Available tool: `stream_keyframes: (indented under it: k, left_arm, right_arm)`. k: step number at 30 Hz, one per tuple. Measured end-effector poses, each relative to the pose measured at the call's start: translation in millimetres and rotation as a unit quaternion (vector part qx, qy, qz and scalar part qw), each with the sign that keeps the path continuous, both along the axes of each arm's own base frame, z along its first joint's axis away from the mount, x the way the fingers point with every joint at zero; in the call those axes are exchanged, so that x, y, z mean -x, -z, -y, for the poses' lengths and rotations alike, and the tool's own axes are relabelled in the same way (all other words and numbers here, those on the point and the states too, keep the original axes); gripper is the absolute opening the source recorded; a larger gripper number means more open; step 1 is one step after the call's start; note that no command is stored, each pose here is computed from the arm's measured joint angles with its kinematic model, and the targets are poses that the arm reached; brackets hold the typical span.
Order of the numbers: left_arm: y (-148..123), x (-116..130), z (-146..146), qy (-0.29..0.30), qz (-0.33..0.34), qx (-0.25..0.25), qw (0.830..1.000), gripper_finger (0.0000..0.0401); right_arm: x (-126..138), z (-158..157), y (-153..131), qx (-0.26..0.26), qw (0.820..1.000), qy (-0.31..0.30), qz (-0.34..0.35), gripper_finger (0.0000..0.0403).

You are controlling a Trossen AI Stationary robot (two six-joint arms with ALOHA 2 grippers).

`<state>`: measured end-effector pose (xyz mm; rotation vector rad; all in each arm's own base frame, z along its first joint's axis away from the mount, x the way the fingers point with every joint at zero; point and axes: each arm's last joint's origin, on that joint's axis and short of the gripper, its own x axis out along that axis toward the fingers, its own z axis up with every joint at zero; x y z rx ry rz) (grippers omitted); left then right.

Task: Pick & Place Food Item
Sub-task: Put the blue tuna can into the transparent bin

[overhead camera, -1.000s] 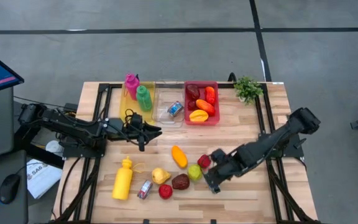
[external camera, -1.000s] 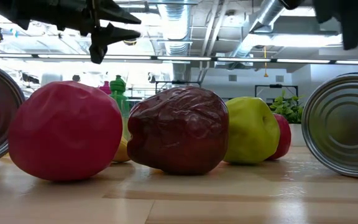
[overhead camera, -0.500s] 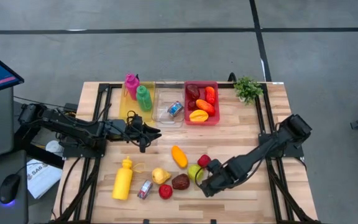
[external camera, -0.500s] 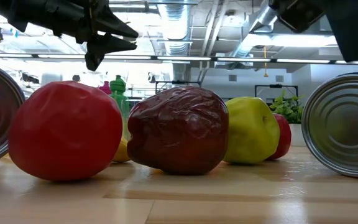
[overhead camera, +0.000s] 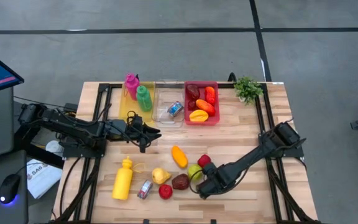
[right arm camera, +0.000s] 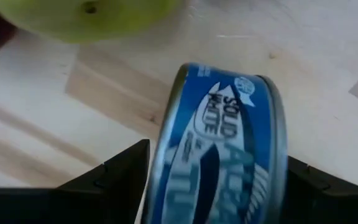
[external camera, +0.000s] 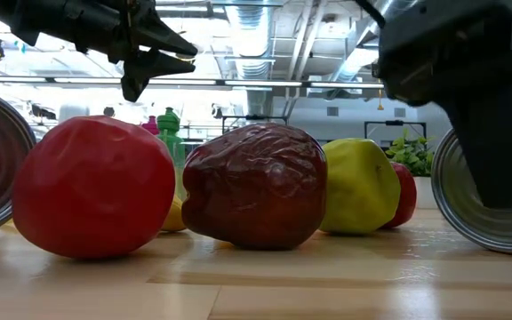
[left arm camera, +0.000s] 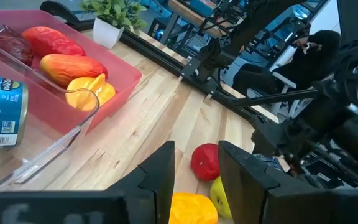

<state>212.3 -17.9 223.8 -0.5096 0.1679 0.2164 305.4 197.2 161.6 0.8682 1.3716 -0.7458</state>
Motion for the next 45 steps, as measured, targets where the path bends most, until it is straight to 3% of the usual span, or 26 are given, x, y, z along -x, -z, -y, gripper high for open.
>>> stream_keyframes:
  k: [11, 23, 32, 35, 45]
  left_arm:
    - [0, 0, 0, 0.000, 0.000, 0.000, 1.000, 0.0113]
    - [0, 0, 0, 0.000, 0.000, 0.000, 1.000, 0.0113]
    - [0, 0, 0, 0.000, 0.000, 0.000, 1.000, 0.0113]
    - [0, 0, 0, 0.000, 0.000, 0.000, 1.000, 0.0113]
    - [0, 0, 0, 0.000, 0.000, -0.001, 1.000, 0.0113]
  right_arm:
    - [-2, -1, 2, 0.007, 1.000, 0.001, 0.012, 0.0247]
    - [-2, -1, 2, 0.007, 1.000, -0.001, 0.013, 0.0117]
    - [-2, -1, 2, 0.007, 1.000, -0.001, 0.013, 0.0132]
    - [-2, -1, 0, 0.005, 1.000, -0.005, 0.016, 0.0119]
    - [-8, -5, -24, 0.004, 0.999, -0.044, 0.029, 0.0114]
